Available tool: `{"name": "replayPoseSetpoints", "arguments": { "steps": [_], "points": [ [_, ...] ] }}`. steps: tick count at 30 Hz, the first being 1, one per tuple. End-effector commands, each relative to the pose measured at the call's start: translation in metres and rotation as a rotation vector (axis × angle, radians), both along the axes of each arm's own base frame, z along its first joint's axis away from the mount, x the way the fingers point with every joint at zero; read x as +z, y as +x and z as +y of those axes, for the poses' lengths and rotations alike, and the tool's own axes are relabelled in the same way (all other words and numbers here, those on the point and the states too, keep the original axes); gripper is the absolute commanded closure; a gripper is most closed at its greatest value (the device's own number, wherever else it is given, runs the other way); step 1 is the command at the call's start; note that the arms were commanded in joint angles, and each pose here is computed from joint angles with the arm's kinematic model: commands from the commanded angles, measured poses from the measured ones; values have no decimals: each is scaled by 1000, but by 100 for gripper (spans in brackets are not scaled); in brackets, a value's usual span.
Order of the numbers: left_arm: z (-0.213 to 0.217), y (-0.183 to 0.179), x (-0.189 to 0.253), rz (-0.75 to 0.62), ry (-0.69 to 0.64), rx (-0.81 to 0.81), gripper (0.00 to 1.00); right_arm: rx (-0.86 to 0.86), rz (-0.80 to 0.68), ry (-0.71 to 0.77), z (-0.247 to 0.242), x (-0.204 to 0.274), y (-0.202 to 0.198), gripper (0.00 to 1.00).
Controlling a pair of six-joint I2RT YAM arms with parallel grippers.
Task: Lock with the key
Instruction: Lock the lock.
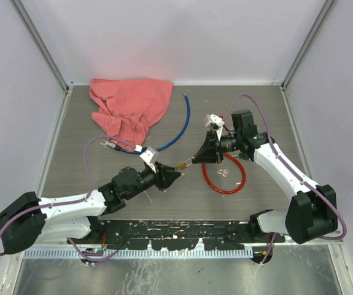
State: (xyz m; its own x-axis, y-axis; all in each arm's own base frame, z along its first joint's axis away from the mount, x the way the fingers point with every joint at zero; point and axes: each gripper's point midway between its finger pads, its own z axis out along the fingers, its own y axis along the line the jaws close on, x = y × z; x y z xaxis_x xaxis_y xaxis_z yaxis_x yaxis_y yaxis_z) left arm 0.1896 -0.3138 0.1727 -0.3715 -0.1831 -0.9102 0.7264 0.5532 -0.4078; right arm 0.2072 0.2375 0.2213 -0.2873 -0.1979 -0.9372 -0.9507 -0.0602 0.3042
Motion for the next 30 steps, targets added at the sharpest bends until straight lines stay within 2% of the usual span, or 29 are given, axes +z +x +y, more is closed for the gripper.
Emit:
{"name": "replayPoseSetpoints", "arguments": {
  "steps": [1, 7, 12, 17, 30],
  "points": [
    [-6, 11, 39, -81, -89, 19, 70, 28, -57, 48, 0, 17, -6, 99],
    [-6, 12, 38, -78, -77, 18, 80, 26, -56, 47, 0, 17, -5, 99],
    [3, 12, 35, -74, -66, 25, 99, 26, -57, 47, 0, 17, -5, 99],
    [15, 10, 33, -83, -63, 28, 100, 21, -65, 50, -1, 20, -4, 99],
    [42, 0, 24, 8, -60, 50, 100, -25, -82, 74, -16, 31, 4, 99]
  ]
}}
